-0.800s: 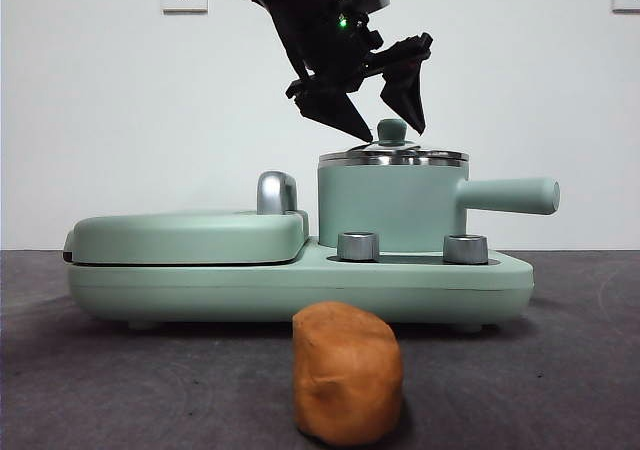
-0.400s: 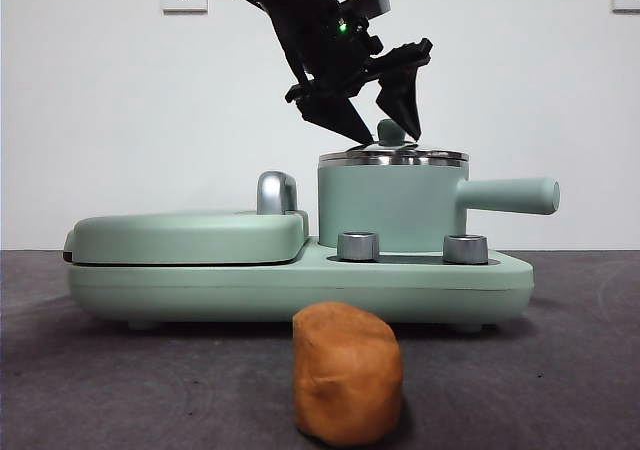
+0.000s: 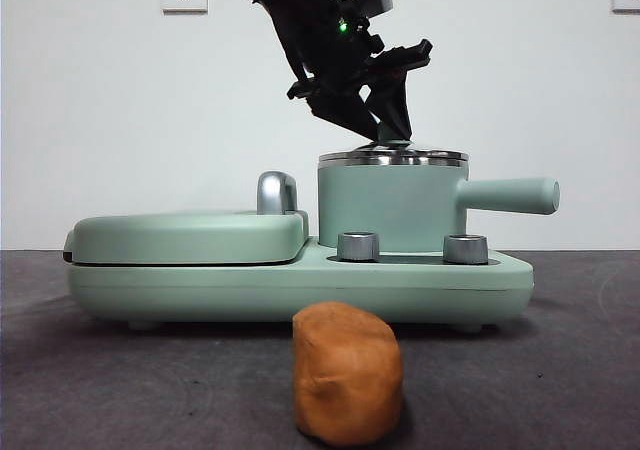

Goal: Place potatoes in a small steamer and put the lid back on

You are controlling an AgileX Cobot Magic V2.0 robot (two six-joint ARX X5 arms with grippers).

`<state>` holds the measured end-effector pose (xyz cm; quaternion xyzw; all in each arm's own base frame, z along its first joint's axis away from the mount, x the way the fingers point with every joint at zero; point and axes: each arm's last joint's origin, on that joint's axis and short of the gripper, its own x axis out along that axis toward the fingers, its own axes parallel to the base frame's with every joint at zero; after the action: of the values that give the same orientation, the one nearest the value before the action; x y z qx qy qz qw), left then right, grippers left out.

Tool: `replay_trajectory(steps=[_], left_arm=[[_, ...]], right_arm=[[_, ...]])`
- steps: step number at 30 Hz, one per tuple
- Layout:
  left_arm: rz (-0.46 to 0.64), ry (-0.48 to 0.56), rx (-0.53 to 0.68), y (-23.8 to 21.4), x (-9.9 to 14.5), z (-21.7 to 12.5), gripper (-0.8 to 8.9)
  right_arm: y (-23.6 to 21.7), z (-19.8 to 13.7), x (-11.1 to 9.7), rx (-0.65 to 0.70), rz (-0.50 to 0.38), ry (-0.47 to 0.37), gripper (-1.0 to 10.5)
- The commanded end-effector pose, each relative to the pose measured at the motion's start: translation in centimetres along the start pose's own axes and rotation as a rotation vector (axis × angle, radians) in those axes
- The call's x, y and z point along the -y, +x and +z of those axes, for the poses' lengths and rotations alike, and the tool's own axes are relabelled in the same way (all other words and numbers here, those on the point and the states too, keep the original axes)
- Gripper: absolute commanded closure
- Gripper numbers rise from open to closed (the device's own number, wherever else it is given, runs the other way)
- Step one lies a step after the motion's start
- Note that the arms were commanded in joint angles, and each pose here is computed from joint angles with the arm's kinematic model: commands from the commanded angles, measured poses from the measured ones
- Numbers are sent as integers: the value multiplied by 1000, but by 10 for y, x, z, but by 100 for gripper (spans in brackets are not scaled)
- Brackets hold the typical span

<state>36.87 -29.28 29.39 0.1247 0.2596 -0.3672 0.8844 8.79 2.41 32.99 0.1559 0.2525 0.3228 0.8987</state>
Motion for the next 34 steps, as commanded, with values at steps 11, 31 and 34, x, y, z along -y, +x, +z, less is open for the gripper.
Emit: replay_trajectory(steps=[11,31,34], left_arm=[[-3,14,26,5,3,5,808],[10,2,38,-61,-2,48,808],[22,-6,32,-79,-8,51,808]], right_arm=[[-2,4,-2,11,7,-2,477],[10,5,3,-56,11,75,477],[22,6,6,-119,33,121,477]])
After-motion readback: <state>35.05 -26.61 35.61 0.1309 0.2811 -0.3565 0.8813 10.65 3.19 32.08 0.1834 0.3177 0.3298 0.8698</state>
